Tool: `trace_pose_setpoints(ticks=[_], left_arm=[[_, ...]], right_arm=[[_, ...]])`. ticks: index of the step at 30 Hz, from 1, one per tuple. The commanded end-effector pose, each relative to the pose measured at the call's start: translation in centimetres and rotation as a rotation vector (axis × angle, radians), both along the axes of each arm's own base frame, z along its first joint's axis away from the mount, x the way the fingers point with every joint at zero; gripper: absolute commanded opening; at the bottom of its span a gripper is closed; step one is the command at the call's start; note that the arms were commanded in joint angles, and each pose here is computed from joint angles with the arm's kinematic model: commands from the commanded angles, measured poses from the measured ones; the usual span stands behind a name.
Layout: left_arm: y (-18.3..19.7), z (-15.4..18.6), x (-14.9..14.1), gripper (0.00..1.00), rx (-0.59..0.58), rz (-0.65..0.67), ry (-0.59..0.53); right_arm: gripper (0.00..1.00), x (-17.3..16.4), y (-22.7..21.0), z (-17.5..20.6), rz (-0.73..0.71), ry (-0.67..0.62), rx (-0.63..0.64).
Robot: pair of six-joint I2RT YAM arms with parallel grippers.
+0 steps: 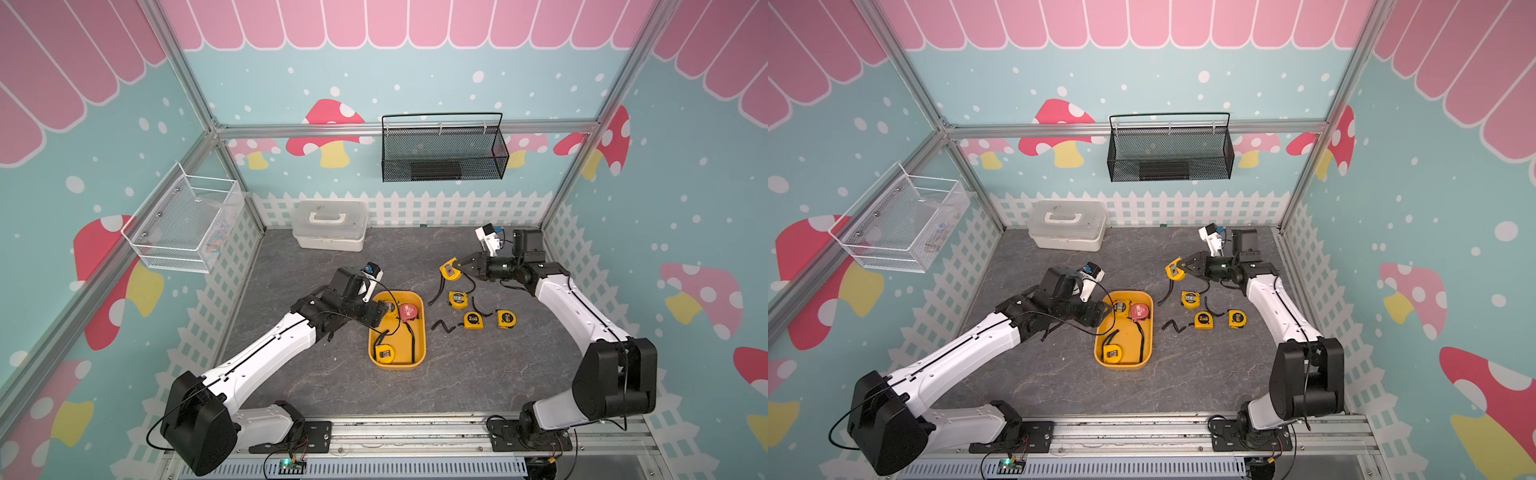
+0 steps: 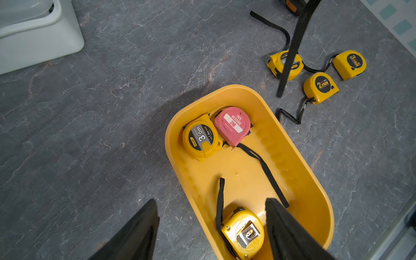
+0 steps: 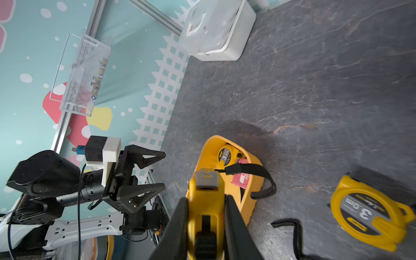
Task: Take the tape measure out of the storage box
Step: Place the tape measure at the center of the board.
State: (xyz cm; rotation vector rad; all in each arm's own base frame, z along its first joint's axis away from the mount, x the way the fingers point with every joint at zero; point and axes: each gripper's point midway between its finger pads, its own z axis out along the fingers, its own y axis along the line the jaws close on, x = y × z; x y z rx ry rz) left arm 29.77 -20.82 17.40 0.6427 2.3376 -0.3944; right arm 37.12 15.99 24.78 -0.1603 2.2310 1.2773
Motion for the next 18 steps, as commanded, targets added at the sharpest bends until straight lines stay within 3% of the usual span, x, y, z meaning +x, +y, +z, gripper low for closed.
trace_pose_setpoints(ticks=[1,11,18], left_arm=[[-0.7,0.7,0.7,0.76,-0.024,-0.027,-0.024],[-0.8,-0.5,0.5,0.76,-0.047,-0.028,-0.014],[-0.9,-1.3,0.1,0.76,-0.055,-0.035,0.007]], right_arm=[[0.22,-0.8,-2.2,0.0,-0.033,0.006,-0.044],[0.22,0.1,-7.7,-3.1,-0.164,0.07,-0.1],[0.22,0.9,-11.6,-7.5,-0.279,0.177,-0.178]])
